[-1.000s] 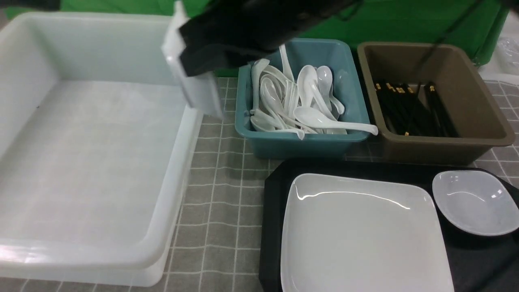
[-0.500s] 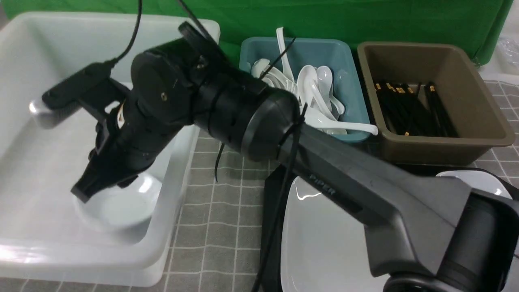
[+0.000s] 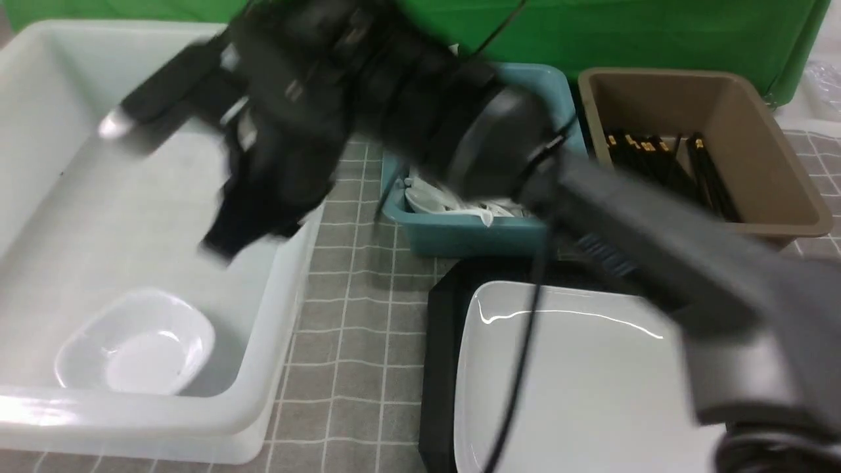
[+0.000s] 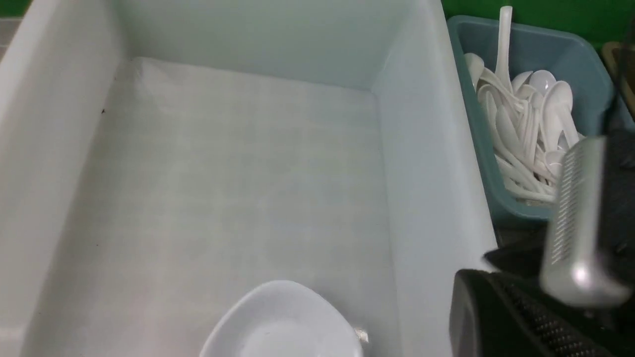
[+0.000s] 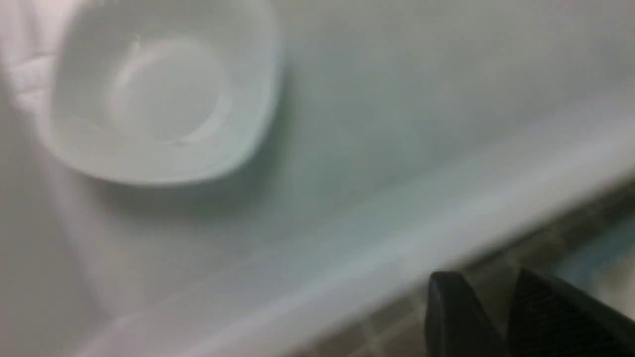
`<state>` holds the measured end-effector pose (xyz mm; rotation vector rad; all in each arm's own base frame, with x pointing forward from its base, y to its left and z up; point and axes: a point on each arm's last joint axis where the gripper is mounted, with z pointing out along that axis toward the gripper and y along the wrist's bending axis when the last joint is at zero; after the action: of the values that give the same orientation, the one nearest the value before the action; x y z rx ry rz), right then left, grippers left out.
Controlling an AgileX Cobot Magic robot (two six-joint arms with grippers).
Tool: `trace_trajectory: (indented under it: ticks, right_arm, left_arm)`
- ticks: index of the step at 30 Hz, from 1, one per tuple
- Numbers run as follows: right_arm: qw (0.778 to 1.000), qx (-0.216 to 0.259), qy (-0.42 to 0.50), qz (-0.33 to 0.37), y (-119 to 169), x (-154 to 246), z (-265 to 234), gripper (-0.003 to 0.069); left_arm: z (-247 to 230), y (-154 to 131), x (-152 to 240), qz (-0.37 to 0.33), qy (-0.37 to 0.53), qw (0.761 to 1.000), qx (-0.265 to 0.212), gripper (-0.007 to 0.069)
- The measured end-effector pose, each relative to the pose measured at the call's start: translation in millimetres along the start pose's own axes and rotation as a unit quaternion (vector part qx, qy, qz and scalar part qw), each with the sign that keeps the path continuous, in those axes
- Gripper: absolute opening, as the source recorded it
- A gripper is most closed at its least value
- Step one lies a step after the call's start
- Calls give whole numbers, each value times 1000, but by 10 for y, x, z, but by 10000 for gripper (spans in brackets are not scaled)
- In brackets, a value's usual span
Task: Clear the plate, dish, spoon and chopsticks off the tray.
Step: Use the right arm to put the small plate into the large storage box on the left, then use the right arm to grab a small plate from the dinner plate
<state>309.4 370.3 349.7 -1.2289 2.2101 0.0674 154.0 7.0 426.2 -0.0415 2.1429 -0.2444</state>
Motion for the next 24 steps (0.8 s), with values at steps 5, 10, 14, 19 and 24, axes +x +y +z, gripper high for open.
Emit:
trace_trajectory:
  ticks: [5,10,14,19,24]
  right_arm:
    - [995,62,3,75,-842,349,-641,47]
    - [979,96,91,153,-1424,1216,-905,29]
    - [938,102,211,255,-1705,2545,-698,71]
    - [925,93,209,304,-1603,3242,-288,258]
    - [925,77,214,303,-1409,3495,-64,416]
  left_arm:
    - [100,-174,15,36,21,998,53,2]
    - [263,-391,63,83,60,989,107,2]
    - [486,-615,123,116,104,975,157,2]
    - [802,-835,176,141,133,963,189,2]
    - [1250,-1318,362,209,145,936,245,2]
